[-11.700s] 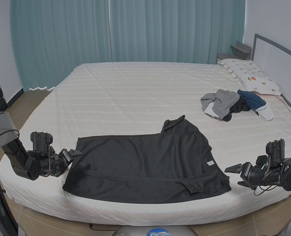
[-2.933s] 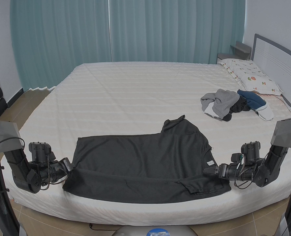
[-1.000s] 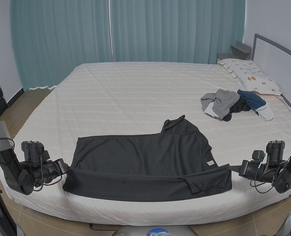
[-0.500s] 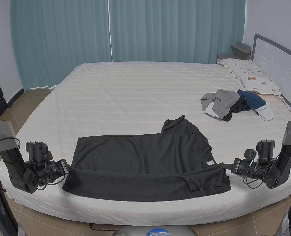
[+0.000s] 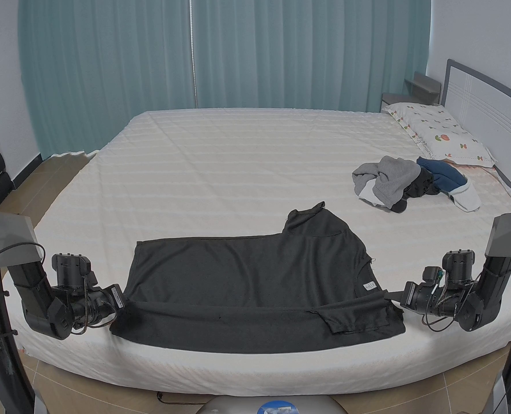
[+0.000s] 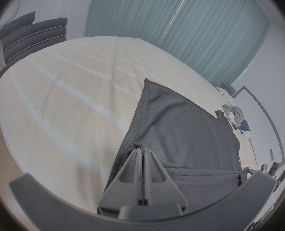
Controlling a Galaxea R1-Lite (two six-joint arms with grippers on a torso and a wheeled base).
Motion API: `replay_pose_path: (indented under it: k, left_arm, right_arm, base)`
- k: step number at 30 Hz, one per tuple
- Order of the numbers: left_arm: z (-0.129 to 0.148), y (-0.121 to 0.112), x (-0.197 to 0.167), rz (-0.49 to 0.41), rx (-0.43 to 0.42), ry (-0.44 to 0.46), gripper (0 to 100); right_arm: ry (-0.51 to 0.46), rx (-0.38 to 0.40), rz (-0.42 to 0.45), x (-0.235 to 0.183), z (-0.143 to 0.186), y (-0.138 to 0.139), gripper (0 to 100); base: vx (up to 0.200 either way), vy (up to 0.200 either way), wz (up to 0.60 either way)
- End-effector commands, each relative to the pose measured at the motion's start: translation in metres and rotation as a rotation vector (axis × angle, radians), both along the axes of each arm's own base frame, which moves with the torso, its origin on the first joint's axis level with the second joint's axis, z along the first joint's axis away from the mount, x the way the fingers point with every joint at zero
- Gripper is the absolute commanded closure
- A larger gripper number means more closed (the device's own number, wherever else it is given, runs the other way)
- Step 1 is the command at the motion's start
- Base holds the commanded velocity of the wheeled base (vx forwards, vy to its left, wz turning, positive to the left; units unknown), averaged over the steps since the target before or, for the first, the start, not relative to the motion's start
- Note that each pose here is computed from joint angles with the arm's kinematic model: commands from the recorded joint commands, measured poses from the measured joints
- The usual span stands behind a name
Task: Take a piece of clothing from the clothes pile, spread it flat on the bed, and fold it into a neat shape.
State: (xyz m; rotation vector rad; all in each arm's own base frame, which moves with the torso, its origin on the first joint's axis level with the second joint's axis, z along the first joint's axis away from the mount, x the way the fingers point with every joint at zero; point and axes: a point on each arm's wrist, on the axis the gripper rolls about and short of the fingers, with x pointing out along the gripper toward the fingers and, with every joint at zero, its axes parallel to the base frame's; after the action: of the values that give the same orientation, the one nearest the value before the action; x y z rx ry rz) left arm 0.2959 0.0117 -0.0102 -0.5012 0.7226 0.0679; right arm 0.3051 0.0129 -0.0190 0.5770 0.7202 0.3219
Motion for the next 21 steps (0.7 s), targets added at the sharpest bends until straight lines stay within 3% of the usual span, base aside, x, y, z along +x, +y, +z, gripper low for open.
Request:
replay_pose_path:
  k: [1, 2, 3, 4, 10, 21]
  left_arm:
    - [-0.004, 0.0, 0.002, 0.005, -0.008, 0.01, 100]
    - [-0.004, 0.0, 0.002, 0.008, -0.012, 0.011, 0]
    - [-0.004, 0.0, 0.002, 0.009, -0.013, 0.009, 0]
    - [-0.004, 0.0, 0.002, 0.01, -0.014, 0.009, 0]
    - [-0.001, 0.0, 0.004, 0.025, -0.029, -0.001, 0]
    - [0.019, 0.009, 0.004, 0.075, -0.075, -0.066, 0]
  right_arm:
    - [0.007, 0.001, 0.004, 0.0, -0.004, 0.001, 100]
    - [0.007, 0.001, 0.004, 0.0, -0.004, 0.001, 100]
    - [0.007, 0.002, 0.005, 0.0, -0.004, 0.001, 100]
    - [0.009, 0.002, 0.005, 0.0, -0.005, 0.001, 0]
    - [-0.018, 0.029, -0.01, 0.0, 0.0, 0.003, 0]
    - [-0.007, 0.234, -0.156, -0.028, 0.036, -0.004, 0]
  base:
    - [0.0, 0.0, 0.0]
    - [0.0, 0.0, 0.0]
    - [0.0, 0.0, 0.0]
    - [0.0, 0.0, 0.0]
    - [0.0, 0.0, 0.0]
    - [0.0, 0.0, 0.0]
